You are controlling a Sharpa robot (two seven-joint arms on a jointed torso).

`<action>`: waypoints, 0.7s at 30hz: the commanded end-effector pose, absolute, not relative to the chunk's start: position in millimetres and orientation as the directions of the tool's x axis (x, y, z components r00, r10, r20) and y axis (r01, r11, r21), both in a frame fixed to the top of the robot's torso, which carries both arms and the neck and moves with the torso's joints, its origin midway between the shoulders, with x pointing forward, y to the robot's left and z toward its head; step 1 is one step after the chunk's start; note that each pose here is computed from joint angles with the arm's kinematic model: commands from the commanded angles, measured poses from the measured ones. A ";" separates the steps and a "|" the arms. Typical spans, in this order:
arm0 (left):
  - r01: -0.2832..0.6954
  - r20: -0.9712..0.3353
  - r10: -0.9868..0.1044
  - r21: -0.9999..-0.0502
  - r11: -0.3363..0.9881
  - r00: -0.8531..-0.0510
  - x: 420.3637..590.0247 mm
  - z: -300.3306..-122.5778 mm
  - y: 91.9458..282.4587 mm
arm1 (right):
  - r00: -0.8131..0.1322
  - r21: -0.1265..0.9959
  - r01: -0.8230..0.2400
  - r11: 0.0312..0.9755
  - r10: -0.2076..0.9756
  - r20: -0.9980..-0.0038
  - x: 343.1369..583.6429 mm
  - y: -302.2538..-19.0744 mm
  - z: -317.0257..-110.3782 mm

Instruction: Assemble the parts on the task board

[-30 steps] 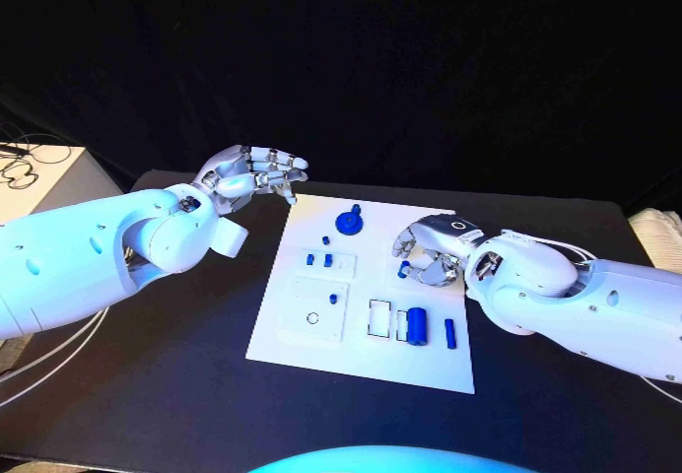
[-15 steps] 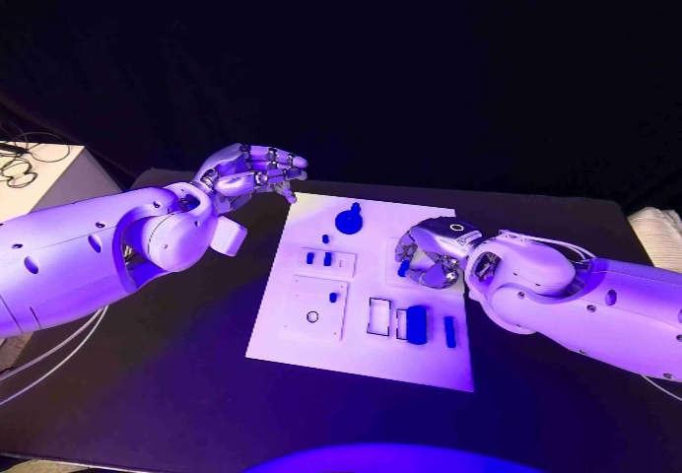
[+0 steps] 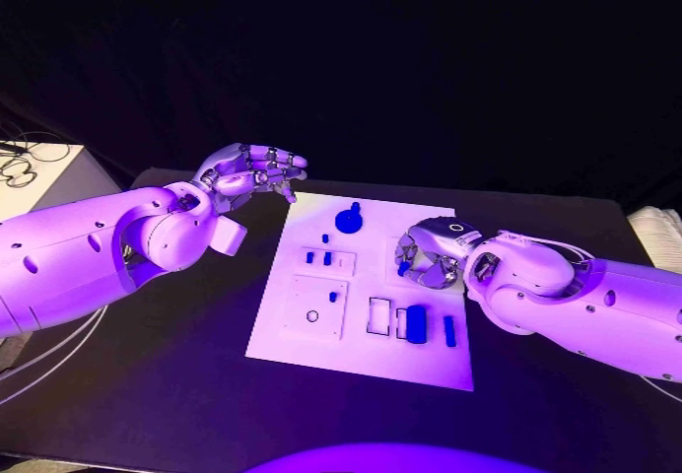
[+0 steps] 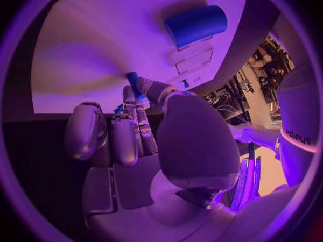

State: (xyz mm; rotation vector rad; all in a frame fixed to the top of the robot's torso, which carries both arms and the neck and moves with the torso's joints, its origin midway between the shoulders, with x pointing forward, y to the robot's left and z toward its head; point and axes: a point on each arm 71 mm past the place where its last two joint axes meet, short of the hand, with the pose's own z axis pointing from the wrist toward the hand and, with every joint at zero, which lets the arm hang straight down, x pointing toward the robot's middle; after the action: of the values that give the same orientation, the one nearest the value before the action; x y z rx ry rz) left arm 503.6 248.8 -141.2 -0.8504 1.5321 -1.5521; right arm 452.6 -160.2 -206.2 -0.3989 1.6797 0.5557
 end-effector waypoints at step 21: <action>0.069 -0.051 -0.871 -0.997 0.020 -0.488 503.5 -140.8 247.0 | -0.245 0.391 -0.381 0.838 0.316 -0.916 450.2 -170.3 -197.3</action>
State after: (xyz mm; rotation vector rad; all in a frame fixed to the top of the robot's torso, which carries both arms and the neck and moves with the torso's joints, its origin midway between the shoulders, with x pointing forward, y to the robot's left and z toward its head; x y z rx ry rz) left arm 503.8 248.9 -141.5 -0.8521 1.5353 -1.5508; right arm 450.5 -168.9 -199.2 -0.1353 1.6887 0.6326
